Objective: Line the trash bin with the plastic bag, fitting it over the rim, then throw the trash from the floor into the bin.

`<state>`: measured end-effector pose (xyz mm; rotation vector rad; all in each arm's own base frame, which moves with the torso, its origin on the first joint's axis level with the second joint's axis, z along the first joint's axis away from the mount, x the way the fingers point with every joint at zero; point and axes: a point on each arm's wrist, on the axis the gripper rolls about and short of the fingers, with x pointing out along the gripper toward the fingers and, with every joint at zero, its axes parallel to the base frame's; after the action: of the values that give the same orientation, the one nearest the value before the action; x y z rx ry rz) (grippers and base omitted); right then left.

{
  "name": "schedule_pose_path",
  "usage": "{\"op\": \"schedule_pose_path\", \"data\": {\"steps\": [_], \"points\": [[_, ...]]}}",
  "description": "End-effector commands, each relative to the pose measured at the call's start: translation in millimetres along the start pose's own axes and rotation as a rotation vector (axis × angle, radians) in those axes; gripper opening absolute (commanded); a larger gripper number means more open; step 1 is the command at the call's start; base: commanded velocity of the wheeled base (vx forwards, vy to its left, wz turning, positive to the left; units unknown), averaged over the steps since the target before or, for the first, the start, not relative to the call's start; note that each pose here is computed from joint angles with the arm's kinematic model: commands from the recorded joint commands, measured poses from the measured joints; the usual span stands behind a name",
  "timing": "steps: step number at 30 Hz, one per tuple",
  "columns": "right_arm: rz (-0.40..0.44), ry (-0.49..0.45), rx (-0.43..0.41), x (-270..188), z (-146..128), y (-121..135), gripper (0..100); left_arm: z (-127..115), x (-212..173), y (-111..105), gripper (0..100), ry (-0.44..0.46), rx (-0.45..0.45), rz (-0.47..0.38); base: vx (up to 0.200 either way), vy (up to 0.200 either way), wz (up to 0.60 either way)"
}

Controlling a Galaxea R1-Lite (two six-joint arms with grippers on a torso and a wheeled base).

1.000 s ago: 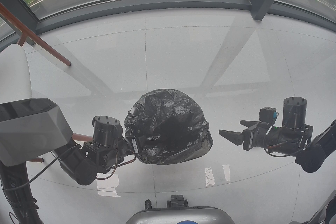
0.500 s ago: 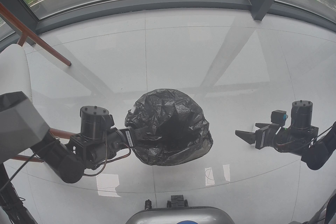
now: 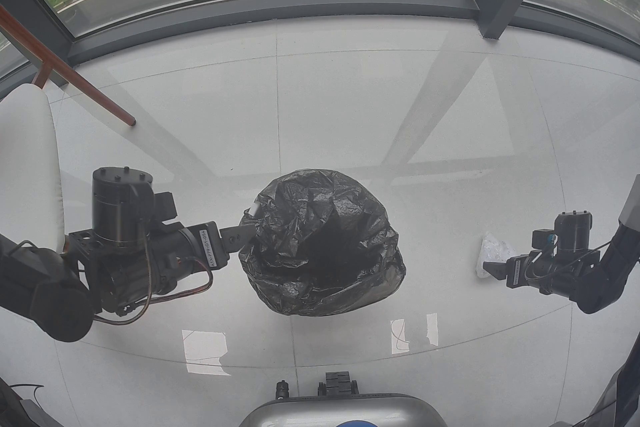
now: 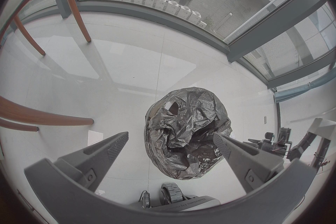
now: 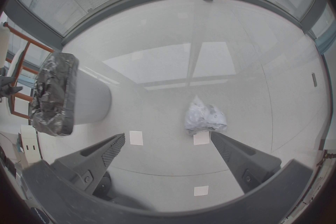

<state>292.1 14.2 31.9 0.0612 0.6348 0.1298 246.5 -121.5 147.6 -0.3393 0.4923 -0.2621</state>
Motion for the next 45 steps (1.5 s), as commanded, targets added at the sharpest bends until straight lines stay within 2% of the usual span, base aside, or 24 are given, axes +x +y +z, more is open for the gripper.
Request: {"op": "schedule_pose_path", "data": {"steps": [1,6,16,22,30,35,37,38,45], "points": [[-0.06,0.071,0.039,26.9,-20.0,-28.7,100,12.1,-25.0,-3.3,100,-0.046,-0.009,-0.021,0.0,0.0,0.0],[-0.073,0.078,-0.029,42.1,-31.5,-48.7,100,10.0,-24.7,-3.2,100,-0.037,-0.003,-0.019,0.0,0.0,0.0],[-0.049,0.091,-0.043,75.9,-48.4,-55.5,100,10.3,-21.0,-4.6,100,-0.033,0.0,-0.022,0.0,0.0,0.0],[-0.057,0.048,-0.052,98.3,-38.2,-63.2,100,11.0,-13.6,-5.9,100,-0.026,0.0,-0.02,0.0,0.0,0.0],[-0.078,0.05,-0.053,111.5,-19.8,-71.5,100,12.4,-13.1,-7.0,100,-0.01,-0.002,-0.066,0.0,0.0,0.0],[-0.14,0.011,0.015,108.6,-9.5,-86.1,100,13.3,-10.1,-6.8,100,-0.01,-0.003,-0.062,0.0,0.0,0.0],[-0.14,0.008,0.015,108.8,-9.0,-86.2,100,13.3,-10.1,-6.8,100,-0.01,-0.005,-0.062,0.0,0.0,0.0],[-0.179,0.001,0.051,106.7,-6.9,-102.1,100,13.7,-10.1,-7.0,100,-0.011,-0.005,-0.063,0.0,0.0,0.0],[-0.19,0.018,0.097,109.9,-2.9,-115.4,100,13.0,-10.1,-7.1,100,-0.008,-0.004,-0.063,0.0,0.0,0.0]]}}
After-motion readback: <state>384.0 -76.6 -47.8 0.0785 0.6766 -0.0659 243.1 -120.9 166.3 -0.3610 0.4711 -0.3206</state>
